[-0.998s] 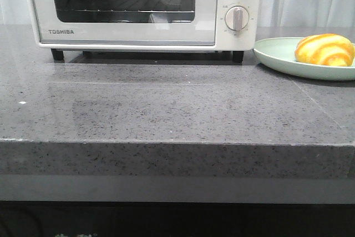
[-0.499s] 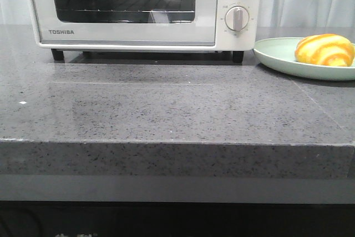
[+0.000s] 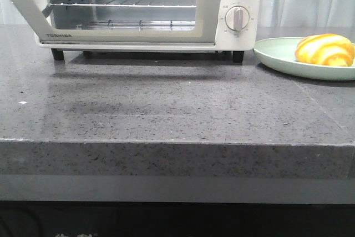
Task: Put bread in oven
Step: 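Pull the oven door down and open with the left gripper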
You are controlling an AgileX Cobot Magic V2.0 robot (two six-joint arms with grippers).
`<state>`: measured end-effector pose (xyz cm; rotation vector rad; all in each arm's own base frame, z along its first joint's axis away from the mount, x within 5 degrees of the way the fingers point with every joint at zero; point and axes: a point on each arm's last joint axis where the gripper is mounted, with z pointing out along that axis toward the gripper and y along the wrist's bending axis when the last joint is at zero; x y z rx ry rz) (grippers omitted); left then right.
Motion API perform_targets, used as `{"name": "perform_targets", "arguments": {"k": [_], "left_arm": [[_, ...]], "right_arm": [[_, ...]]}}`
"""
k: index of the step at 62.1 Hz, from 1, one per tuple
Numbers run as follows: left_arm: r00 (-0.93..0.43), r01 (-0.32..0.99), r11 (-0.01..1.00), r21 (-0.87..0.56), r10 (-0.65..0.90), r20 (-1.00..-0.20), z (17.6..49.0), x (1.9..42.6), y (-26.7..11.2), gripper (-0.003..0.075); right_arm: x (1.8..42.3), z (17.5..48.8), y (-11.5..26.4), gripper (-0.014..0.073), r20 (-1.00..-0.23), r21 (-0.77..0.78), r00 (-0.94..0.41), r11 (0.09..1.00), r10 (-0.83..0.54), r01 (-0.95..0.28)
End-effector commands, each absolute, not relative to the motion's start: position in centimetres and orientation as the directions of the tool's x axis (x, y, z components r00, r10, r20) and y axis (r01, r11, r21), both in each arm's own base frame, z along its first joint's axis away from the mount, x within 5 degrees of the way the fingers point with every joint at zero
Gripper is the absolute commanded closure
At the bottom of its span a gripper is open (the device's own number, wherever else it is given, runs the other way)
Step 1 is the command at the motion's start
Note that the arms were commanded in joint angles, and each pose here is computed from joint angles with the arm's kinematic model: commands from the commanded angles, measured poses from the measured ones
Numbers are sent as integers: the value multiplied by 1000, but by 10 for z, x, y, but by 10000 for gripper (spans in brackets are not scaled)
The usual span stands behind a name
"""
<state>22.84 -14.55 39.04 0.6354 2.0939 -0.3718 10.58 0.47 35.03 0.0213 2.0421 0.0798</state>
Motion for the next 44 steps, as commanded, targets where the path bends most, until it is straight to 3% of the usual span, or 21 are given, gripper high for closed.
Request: {"name": "perform_targets", "arguments": {"k": [1,18,34,44], "left_arm": [[-373,566,824,4,260,-891,427,201,-127,738],[-416,404,911,82,263,-871,430,146,-72,738],[-429,375,923,88,256,-866,407,121,-54,738],[-424,375,923,87,254,-870,407,119,-53,738]], "right_arm": [[109,366,4,27,-925,62,-376,998,49,-22],[125,376,7,28,-897,96,-435,995,74,-29],[176,381,9,28,-750,105,-659,994,65,-22],[218,367,12,28,-642,139,-762,990,79,-14]]}}
